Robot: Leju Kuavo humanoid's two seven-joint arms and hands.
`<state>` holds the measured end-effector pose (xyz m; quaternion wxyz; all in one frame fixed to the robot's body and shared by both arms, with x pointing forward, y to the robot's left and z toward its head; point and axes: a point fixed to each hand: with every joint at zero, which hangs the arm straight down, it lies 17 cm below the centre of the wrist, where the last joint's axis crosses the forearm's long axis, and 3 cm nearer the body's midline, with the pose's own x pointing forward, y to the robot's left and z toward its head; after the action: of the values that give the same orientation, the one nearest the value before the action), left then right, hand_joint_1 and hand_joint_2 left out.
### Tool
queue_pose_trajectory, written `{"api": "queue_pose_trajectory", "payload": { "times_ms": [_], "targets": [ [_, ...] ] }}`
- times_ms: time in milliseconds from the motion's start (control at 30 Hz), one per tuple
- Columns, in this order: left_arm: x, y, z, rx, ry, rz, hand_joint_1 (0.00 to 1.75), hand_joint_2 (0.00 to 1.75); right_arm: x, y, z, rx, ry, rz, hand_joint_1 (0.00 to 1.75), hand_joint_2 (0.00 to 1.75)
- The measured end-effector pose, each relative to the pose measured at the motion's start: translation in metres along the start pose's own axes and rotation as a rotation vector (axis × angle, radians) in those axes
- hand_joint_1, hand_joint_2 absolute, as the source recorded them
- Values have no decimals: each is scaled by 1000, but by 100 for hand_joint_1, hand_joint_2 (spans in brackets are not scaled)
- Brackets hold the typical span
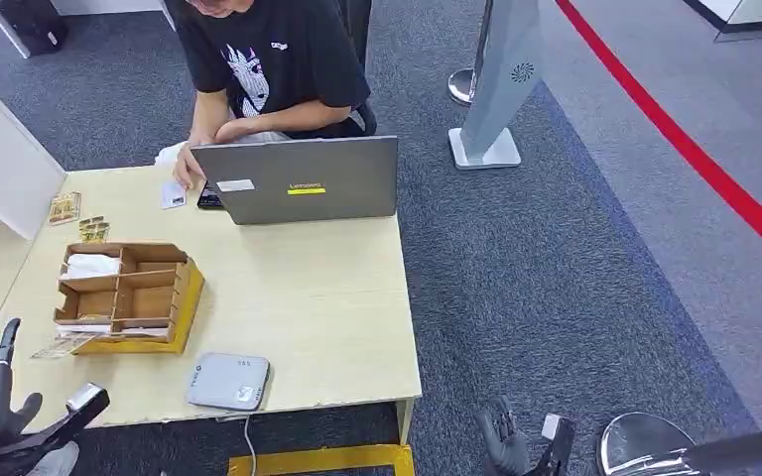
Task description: Pass the card to the sensor for recognition and then transmit it.
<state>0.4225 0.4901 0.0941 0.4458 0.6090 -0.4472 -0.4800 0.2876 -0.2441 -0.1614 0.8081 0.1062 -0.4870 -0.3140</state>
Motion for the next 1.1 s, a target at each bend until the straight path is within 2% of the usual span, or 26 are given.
{"api": "queue_pose_trajectory", "payload": {
  "times_ms": [267, 867, 900, 933, 1100],
  "targets": [
    [5, 3, -21, 4, 4, -13, 0, 175, -4, 10, -1, 18, 12, 3, 0, 175],
    [16, 0, -24, -9, -9, -7, 0, 175, -6, 13, 0, 26, 17, 6, 0, 175],
    [17, -1, -24, -10, -10, -7, 77, 175, -6, 13, 0, 26, 17, 6, 0, 175],
    [17, -1, -23, -13, -10, -7, 175, 175, -5, 13, 0, 27, 16, 6, 0, 175],
    [22, -9, -19, -39, -21, -3, 175, 175, -5, 14, 0, 30, 16, 5, 0, 175]
  ]
}}
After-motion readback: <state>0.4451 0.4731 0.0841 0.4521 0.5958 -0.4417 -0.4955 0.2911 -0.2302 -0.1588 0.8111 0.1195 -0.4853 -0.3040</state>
